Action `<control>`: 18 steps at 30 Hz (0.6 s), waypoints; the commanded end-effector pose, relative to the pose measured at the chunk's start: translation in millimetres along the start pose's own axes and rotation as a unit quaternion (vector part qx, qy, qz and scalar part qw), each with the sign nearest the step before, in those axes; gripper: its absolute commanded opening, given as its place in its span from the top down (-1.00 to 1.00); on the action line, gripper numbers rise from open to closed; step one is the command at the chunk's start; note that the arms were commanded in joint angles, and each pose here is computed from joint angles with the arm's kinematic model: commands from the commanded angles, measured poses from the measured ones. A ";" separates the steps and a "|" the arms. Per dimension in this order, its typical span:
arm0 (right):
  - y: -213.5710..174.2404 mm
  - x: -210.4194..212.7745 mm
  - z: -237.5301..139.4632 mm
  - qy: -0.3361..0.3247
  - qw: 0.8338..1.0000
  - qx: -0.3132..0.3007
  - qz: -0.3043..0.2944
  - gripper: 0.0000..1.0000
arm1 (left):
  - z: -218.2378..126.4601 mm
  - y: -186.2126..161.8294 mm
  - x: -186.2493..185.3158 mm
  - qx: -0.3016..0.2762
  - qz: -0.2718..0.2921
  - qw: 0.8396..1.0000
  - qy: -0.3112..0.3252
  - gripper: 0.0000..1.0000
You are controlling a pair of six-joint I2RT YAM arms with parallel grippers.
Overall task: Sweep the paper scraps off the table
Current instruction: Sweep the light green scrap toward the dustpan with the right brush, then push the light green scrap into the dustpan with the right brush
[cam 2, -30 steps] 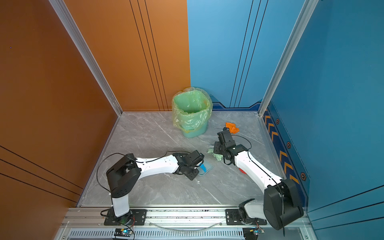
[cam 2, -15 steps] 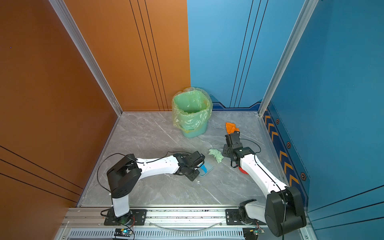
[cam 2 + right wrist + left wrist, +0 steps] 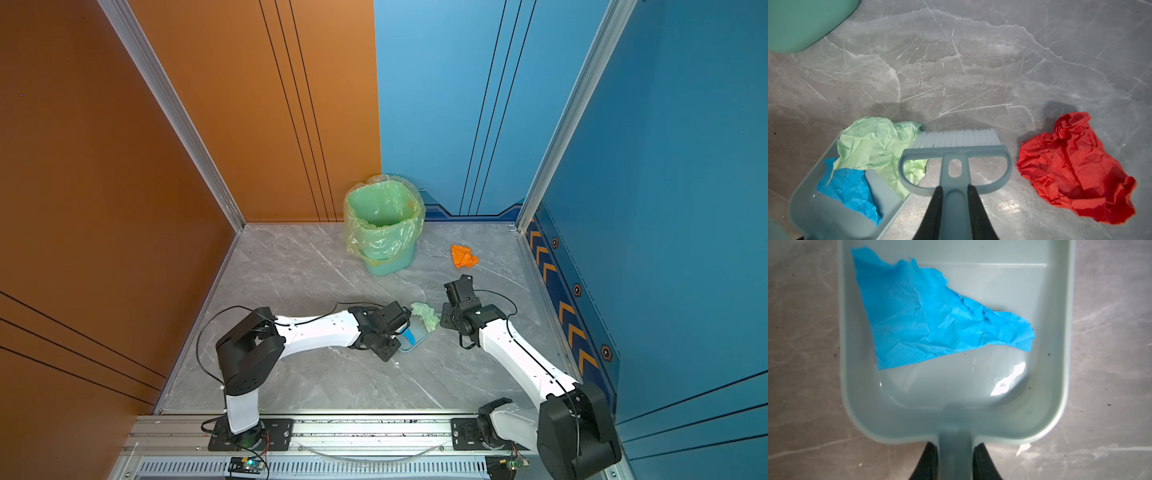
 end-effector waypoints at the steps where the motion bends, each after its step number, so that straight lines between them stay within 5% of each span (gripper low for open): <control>1: -15.2 0.6 -2.9 0.004 1.000 0.018 -0.004 1.00 | 5.4 -3.7 -3.4 0.019 0.008 1.000 0.008 1.00; 18: -23.7 6.1 -28.4 0.029 0.998 0.003 -0.054 1.00 | 8.2 -4.8 -3.5 0.023 0.007 1.000 0.008 1.00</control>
Point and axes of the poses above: each gripper's point midway between its finger pads, its own z axis out along the fingers, its own x axis along the line the jaws close on, y = z × x, the point moved 8 cm from there along -z, back along the fingers, and after that the axes turned 2 degrees about -z, right-handed, at the moved point
